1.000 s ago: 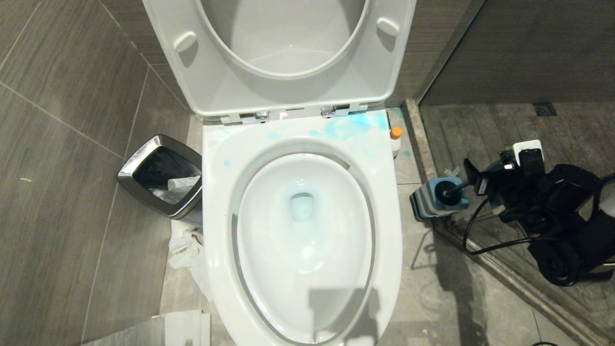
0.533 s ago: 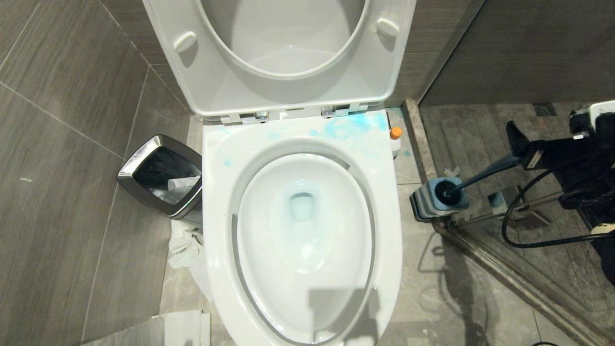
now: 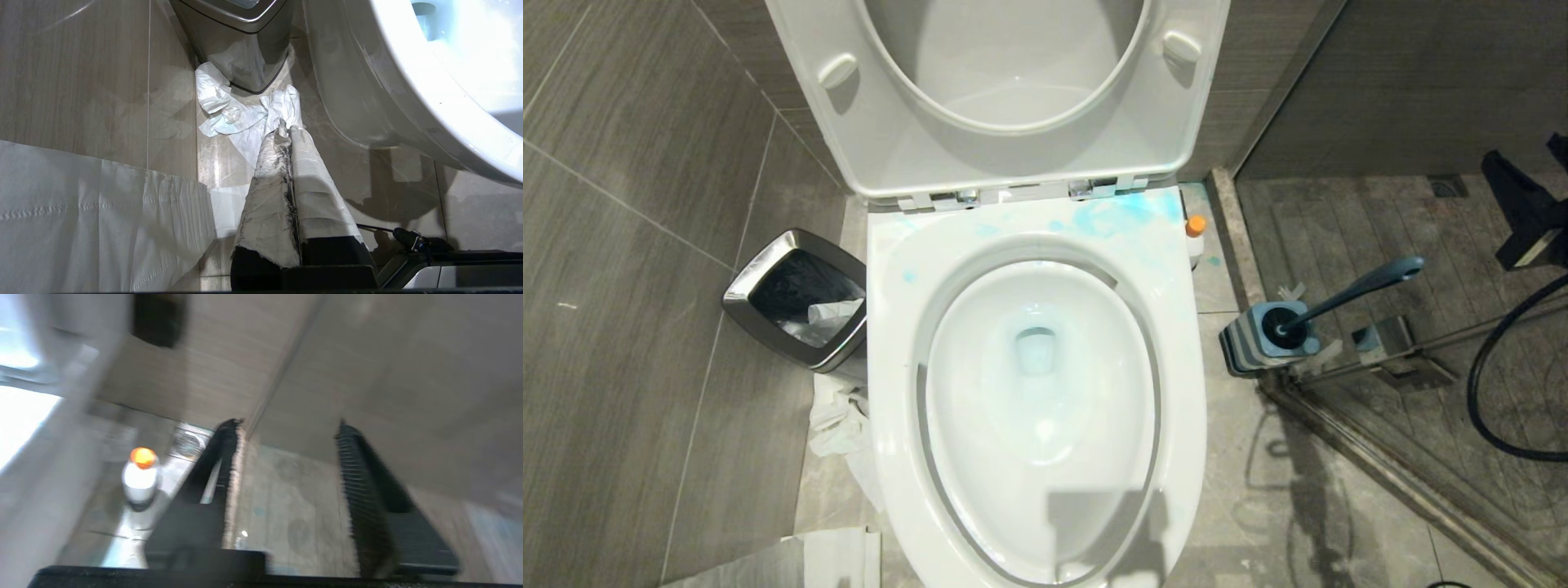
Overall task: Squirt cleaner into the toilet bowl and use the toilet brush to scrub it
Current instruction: Flush the toilet
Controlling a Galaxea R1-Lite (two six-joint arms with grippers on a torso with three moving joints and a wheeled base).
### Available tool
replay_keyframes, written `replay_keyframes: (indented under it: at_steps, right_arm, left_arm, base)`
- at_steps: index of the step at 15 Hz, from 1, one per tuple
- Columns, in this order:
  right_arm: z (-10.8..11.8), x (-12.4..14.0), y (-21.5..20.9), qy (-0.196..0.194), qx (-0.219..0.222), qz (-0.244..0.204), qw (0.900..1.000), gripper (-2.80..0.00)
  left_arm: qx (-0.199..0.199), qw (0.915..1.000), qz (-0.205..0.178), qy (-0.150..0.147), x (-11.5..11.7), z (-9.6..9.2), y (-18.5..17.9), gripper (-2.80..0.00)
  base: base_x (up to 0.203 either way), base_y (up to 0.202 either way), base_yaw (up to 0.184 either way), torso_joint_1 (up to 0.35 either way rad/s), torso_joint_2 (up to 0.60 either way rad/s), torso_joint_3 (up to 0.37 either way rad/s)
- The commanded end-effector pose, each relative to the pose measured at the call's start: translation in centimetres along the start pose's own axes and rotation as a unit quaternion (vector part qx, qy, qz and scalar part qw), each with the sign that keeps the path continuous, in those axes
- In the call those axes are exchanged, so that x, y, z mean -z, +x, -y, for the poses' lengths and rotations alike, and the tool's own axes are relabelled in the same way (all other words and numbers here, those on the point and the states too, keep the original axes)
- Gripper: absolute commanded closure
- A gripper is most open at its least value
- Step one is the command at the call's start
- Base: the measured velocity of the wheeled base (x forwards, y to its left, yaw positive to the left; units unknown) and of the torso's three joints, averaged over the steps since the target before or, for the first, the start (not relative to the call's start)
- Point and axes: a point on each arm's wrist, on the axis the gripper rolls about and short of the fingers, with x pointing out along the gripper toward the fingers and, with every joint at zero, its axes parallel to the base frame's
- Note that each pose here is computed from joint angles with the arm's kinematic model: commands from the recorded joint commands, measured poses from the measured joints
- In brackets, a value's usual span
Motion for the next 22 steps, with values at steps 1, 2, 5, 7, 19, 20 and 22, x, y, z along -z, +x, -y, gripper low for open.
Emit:
replay_keyframes:
  at_steps: [1, 2, 5, 7, 19, 20, 22]
  right_arm:
    - [0.8, -3.6, -3.3, -0.005, 0.000, 0.038, 0.999, 0.00]
    - [0.9, -4.4, -4.7, -0.005, -0.004, 0.033, 0.999, 0.00]
    - [0.8, -5.3, -9.6, 0.008, -0.020, -0.009, 1.000, 0.00]
    - [0.2, -4.5, -13.0, 0.022, -0.031, -0.044, 0.998, 0.00]
    - [-3.3, 3.3, -26.3, 0.068, -0.065, -0.217, 0.972, 0.00]
    - [-3.4, 3.6, -26.4, 0.071, -0.068, -0.231, 0.968, 0.00]
    - [-3.5, 3.9, -26.9, 0.072, -0.077, -0.239, 0.965, 0.00]
  left_arm:
    - [0.000, 1.0000, -0.001, 0.000, 0.0, 0.0, 0.0, 0.00]
    - [0.000, 1.0000, -0.001, 0.000, 0.0, 0.0, 0.0, 0.00]
    - [0.000, 1.0000, -0.001, 0.000, 0.0, 0.0, 0.0, 0.00]
    - [0.000, 1.0000, 0.000, 0.000, 0.0, 0.0, 0.0, 0.00]
    - [0.000, 1.0000, 0.000, 0.000, 0.0, 0.0, 0.0, 0.00]
    - [0.000, 1.0000, 0.000, 0.000, 0.0, 0.0, 0.0, 0.00]
    - [0.000, 1.0000, 0.000, 0.000, 0.0, 0.0, 0.0, 0.00]
  base:
    - [0.000, 0.000, 0.000, 0.000, 0.00, 0.000]
    - [0.000, 0.000, 0.000, 0.000, 0.00, 0.000]
    - [0.000, 0.000, 0.000, 0.000, 0.00, 0.000]
    - [0.000, 0.000, 0.000, 0.000, 0.00, 0.000]
    - [0.000, 0.000, 0.000, 0.000, 0.00, 0.000]
    - [0.000, 0.000, 0.000, 0.000, 0.00, 0.000]
    - [0.000, 0.000, 0.000, 0.000, 0.00, 0.000]
